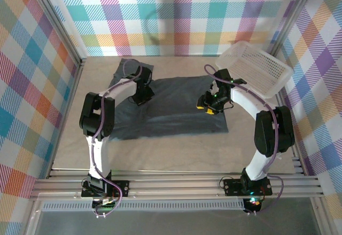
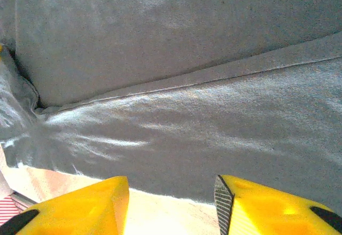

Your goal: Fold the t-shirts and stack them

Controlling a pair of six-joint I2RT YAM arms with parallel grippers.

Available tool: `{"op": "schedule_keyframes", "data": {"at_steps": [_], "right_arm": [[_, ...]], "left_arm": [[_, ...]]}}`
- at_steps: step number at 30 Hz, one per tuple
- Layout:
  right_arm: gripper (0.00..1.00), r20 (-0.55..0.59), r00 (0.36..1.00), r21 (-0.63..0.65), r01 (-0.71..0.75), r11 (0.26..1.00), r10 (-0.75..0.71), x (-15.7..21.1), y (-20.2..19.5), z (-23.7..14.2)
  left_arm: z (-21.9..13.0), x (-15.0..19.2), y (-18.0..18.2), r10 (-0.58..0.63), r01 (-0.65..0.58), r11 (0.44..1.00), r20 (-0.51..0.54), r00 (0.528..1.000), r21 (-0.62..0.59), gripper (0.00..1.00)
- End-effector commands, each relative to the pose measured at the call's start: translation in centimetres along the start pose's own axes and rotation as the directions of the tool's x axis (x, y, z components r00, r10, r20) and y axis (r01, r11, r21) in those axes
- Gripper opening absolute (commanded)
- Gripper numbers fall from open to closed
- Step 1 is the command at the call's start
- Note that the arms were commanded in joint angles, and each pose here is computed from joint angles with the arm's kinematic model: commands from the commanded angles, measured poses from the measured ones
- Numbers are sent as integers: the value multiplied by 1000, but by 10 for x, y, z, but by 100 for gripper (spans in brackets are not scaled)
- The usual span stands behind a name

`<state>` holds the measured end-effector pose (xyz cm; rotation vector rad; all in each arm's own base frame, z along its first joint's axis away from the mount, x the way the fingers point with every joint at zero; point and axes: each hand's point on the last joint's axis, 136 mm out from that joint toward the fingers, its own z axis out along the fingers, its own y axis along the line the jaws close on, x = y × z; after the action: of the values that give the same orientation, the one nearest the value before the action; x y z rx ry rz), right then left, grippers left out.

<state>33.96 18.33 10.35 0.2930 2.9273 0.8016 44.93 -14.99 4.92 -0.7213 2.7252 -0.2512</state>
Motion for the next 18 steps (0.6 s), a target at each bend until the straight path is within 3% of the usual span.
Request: {"op": "schedule_keyframes", "data": {"at_steps": [1,3,5,8,11,18], "right_arm": [[48,-18,1000,12,-17,1000,17,2,-5,4],[47,-17,999,42,-40,998,41,3,-17,6],[46,-21,997,80,-70,994,72,3,-31,9],[44,-42,997,127,-60,990,66,2,-43,17],[42,-81,994,191,-55,980,72,2,-57,28],[40,-185,979,334,-18,942,85,19,-79,53]], "left_arm": [[-31,-19,0,11,-8,999,77,997,-38,42],[-51,-23,9,-18,25,998,112,994,-65,49],[-71,-19,25,-51,63,994,131,990,-92,48],[-80,3,61,-138,147,983,89,986,-108,37],[-68,28,106,-259,257,956,2,966,-143,21],[-29,60,163,-394,353,894,-110,913,-275,17]]}}
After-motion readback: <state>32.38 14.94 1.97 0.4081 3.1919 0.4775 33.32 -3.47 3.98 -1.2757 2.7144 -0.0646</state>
